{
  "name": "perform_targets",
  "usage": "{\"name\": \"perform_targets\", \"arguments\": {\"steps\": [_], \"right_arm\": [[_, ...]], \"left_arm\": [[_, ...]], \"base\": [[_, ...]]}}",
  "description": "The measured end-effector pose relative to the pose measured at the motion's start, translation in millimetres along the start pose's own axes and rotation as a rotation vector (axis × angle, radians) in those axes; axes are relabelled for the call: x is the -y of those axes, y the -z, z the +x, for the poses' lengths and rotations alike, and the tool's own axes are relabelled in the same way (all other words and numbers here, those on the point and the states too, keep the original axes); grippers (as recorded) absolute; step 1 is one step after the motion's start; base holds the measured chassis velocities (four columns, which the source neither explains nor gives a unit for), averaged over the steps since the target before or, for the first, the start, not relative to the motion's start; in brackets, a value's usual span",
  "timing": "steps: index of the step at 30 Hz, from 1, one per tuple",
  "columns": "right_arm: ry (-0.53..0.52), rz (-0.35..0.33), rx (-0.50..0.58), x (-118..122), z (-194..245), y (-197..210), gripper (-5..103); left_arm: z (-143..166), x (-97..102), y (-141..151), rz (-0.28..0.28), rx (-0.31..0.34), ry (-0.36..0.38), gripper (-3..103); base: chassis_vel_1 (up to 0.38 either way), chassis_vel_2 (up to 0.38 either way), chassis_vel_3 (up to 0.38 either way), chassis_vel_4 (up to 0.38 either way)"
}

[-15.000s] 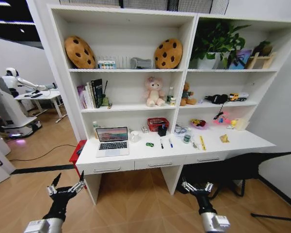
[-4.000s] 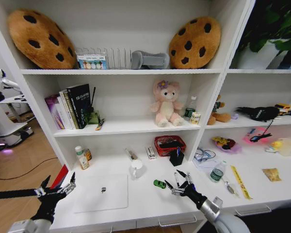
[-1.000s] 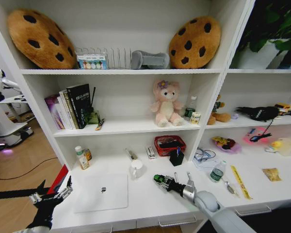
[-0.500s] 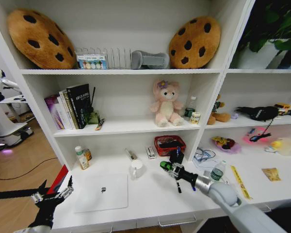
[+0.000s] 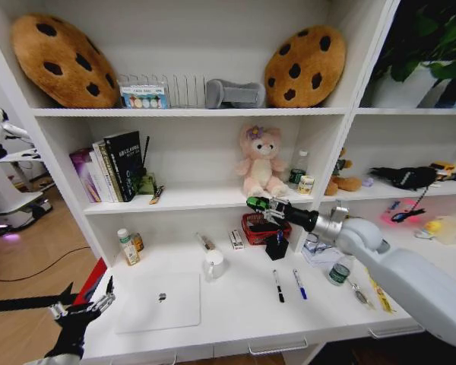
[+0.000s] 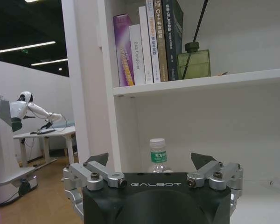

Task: Organize the objects on the table.

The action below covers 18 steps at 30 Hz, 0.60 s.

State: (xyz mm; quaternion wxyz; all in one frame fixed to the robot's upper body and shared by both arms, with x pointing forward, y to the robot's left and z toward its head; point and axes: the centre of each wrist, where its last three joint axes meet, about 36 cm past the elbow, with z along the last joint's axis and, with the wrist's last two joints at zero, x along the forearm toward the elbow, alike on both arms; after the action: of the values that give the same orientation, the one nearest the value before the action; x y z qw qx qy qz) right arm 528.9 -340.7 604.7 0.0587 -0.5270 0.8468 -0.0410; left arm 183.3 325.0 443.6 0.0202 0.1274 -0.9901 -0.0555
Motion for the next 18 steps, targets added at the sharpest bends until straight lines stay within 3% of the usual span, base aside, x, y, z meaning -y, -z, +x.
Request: {"name": "perform_targets", "arguments": {"steps": [8,13,18], "right_arm": [[0.075,-0.03,0.004,71,-84,-2,36],[0.167,-0.028,-0.028,96,-122,-9,36],[0.175,-0.025,-0.067,112,-145,-16,36]], "left_arm": [[-3,-2.4,-7,0.006,0.004,0.019,99],[-5,-2.6,-11,0.013,0.002,0.023,99],[-7,-1.4,-10,0.022,0.009,0.023,99]], "base": [[0.0,0.0,0.0,0.0],[0.0,0.0,0.0,0.0],[0.0,0.0,0.0,0.0]]}}
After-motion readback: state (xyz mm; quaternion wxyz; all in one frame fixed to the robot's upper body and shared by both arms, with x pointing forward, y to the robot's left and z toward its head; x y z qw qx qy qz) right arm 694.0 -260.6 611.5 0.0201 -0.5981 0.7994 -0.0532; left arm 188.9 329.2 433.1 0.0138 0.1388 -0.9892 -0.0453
